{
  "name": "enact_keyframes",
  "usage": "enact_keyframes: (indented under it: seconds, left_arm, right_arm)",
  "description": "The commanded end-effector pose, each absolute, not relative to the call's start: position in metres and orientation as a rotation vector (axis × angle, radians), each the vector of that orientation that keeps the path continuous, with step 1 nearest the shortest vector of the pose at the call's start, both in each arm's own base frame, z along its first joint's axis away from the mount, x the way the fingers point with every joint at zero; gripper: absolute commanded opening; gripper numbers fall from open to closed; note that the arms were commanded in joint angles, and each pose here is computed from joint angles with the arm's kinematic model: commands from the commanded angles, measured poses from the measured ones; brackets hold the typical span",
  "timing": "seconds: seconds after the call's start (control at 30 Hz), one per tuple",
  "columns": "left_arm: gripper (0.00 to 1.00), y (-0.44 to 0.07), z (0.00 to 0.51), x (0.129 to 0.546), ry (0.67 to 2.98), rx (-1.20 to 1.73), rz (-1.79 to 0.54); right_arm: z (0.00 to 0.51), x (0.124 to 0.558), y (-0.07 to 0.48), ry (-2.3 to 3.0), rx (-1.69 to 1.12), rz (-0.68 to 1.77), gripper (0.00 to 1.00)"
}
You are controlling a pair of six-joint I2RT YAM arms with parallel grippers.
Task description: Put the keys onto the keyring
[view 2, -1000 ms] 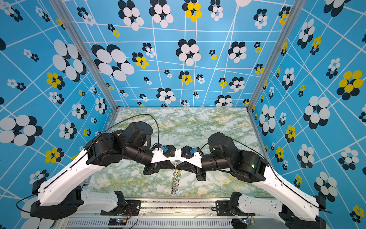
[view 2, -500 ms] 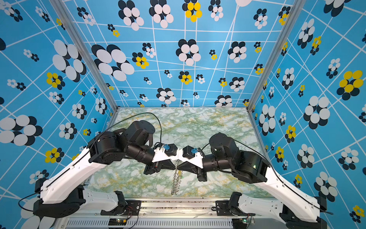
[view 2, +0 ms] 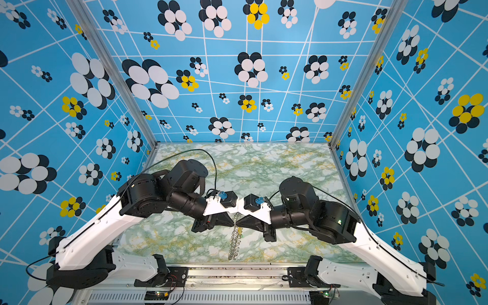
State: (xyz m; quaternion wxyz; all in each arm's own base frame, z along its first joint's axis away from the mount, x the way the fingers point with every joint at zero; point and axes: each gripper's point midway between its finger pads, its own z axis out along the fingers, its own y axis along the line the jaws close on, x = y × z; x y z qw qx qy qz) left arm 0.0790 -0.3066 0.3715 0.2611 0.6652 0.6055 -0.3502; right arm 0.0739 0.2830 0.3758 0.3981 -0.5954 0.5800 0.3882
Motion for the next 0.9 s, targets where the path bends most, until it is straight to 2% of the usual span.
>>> enact_keyframes:
  seconds: [0.0, 0.87]
  left_arm:
    - [0.0, -0.333, 0.3896, 0.0936, 1.55, 1.736, -0.956]
    - [0.0, -0.34, 0.3905, 0.0924, 1.548, 1.711, -1.001]
  right_arm:
    - [0.3735, 0.0624, 0.2979, 1.412, -1.568, 1.077, 0.0]
    - [0.3752, 0.0582, 0.3051, 1.387, -1.543, 1.16, 0.0]
